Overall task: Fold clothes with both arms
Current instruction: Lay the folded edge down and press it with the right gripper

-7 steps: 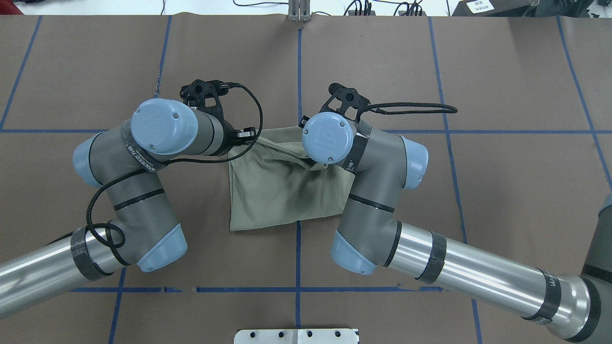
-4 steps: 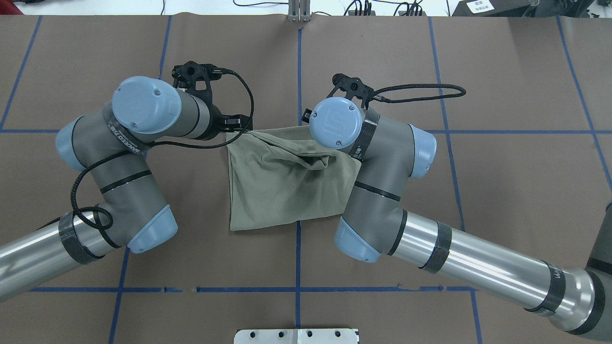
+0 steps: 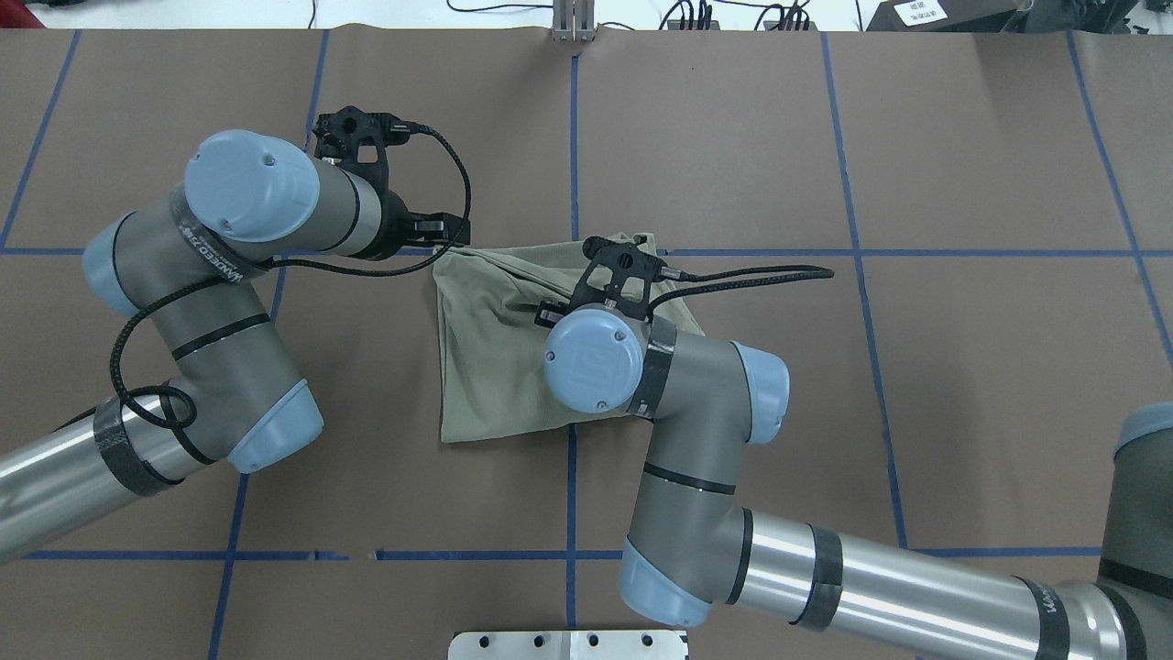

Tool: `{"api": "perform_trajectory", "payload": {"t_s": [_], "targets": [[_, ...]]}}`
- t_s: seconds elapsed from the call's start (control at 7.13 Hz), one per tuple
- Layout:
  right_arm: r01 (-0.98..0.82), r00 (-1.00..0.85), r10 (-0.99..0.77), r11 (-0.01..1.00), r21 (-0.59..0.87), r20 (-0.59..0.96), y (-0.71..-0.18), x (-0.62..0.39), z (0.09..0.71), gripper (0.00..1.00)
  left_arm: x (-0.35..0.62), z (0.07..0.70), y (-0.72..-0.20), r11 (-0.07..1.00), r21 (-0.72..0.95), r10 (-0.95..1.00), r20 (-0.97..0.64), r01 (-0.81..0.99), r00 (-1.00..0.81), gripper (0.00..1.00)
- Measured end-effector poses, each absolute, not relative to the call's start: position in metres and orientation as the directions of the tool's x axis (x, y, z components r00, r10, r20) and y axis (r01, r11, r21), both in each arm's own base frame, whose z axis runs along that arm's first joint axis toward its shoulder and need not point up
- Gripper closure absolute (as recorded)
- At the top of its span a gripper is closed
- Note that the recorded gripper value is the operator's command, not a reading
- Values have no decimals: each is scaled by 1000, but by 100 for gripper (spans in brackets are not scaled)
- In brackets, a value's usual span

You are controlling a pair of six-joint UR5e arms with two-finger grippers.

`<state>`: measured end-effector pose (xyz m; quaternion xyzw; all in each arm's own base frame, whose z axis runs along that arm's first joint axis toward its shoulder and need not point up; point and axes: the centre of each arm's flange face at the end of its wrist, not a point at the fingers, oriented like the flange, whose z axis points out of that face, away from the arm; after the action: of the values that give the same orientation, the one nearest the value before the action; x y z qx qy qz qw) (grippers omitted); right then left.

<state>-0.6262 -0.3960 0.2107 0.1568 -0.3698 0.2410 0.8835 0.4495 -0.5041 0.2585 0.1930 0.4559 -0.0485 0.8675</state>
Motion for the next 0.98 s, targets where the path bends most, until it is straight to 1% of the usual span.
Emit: {"api": "perform_trajectory", "payload": {"t_s": [0.14,0.42,0.7,0.98], "targets": [[-516,635,279,847,127,720,-386,-636,213,0,449,258,-504,921,289,91,-811,262,578,0],[-496,675,246,849,181,696,-397,-639,221,0,449,259,-504,921,288,89,-812,263,576,0],[-528,689,281,826,197,668,-434,-636,228,0,448,261,-503,921,287,87,-811,263,578,0],[-574,706,348,791,212,617,-494,-629,242,0,447,261,-503,921,287,88,-812,263,577,0]]}}
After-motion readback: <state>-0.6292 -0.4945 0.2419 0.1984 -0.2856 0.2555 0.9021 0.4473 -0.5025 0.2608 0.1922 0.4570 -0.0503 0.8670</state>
